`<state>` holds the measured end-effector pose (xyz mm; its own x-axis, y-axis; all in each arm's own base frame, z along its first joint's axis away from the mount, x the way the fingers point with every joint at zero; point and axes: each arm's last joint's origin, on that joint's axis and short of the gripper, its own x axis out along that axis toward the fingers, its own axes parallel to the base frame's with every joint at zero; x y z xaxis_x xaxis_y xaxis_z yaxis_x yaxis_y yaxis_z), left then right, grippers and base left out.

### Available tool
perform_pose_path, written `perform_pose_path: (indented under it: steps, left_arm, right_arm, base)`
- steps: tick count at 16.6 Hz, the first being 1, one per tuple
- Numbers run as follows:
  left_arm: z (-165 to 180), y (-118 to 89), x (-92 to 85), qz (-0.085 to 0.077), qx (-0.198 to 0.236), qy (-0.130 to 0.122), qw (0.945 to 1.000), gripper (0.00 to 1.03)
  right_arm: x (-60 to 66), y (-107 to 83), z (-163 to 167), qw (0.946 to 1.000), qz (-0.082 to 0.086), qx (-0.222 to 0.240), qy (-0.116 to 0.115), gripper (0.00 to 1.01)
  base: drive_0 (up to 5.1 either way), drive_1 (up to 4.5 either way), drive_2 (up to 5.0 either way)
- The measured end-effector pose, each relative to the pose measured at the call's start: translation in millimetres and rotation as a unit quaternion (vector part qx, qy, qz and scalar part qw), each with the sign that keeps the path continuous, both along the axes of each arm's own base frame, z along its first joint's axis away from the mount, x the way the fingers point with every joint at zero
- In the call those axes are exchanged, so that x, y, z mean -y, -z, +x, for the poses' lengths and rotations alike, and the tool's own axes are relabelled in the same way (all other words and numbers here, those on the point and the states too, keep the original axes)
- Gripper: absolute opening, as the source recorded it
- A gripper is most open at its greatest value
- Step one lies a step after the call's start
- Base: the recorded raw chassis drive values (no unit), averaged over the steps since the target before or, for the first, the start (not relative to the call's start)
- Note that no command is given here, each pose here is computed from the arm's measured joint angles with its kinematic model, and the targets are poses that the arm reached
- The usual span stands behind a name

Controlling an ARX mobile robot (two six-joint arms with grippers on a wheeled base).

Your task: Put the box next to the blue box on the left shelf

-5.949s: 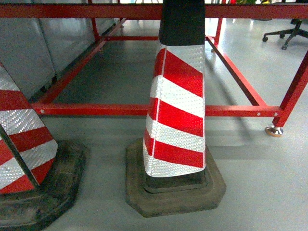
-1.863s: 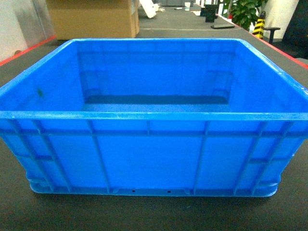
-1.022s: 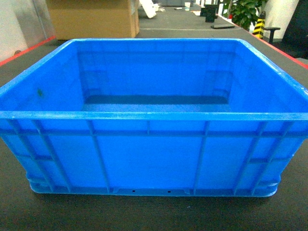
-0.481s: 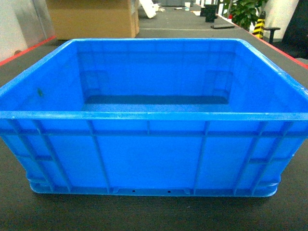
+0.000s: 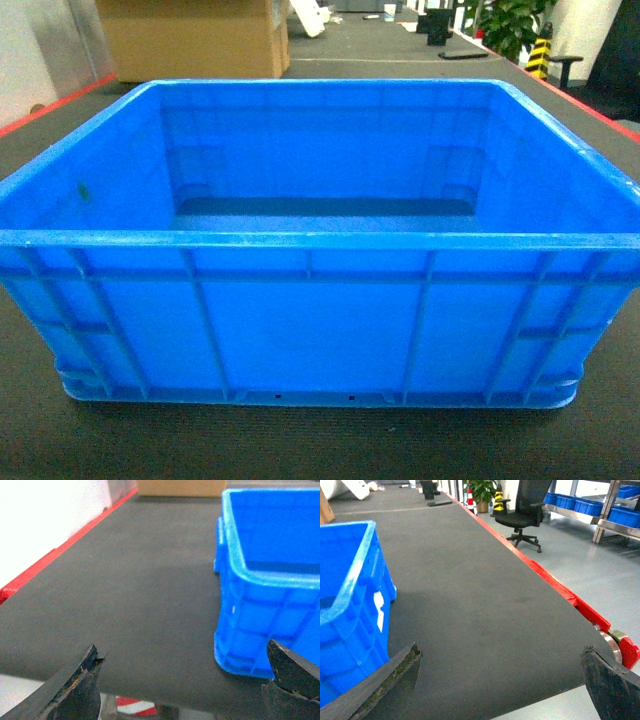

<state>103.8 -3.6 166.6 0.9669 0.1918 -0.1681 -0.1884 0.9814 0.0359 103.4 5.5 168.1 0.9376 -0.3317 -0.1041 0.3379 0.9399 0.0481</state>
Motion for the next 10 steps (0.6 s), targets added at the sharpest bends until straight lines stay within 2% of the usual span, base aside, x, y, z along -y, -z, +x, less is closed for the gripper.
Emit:
perform_pose_path:
  steps: [1,2,3,4,8,10]
  left_arm:
    - [28.7,-36.3,-2.5,-0.01,0.016,0.019,0.9996,0.98]
    - [97.8,-93.1,7.2,-0.006,0.039,0.063,0.9972,0.98]
    - [136.2,-94.4,13.3,-0.016,-0.023,0.067,0.9974,0.98]
    - [153.3,-89.3,16.2,-0.017,-0.056,0.065,0.9962,0.98]
    - [183.9,-80.9,20.2,-0.024,-0.11,0.058,0.9919,0.98]
    - [194.4,-79.4,22.8,-0.026,-0.124,0.057,0.9903,0.98]
  right_arm:
    - [-9.9,-27.8,23.8,0.9992,0.006,0.011,-0.039,0.98]
    - [-21.8,-78.9,78.5,0.9956,-0.005,-0.042,-0.084,0.98]
    - [-27.9,-85.6,111.7,0.9894,-0.001,-0.098,-0.108,0.98]
    - [-31.0,-86.2,126.9,0.9854,0.003,-0.124,-0.117,0.98]
    - [-36.8,-88.9,158.8,0.9798,0.007,-0.157,-0.123,0.98]
    - [-39.2,-89.7,170.3,0.9771,0.013,-0.168,-0.13,0.98]
  base:
    - [0.0,0.0,0.0]
    - [0.0,0.0,0.0]
    - [0.0,0.0,0.0]
    - [0.0,0.0,0.0]
    - [0.0,0.0,0.0]
    - [0.0,0.0,0.0]
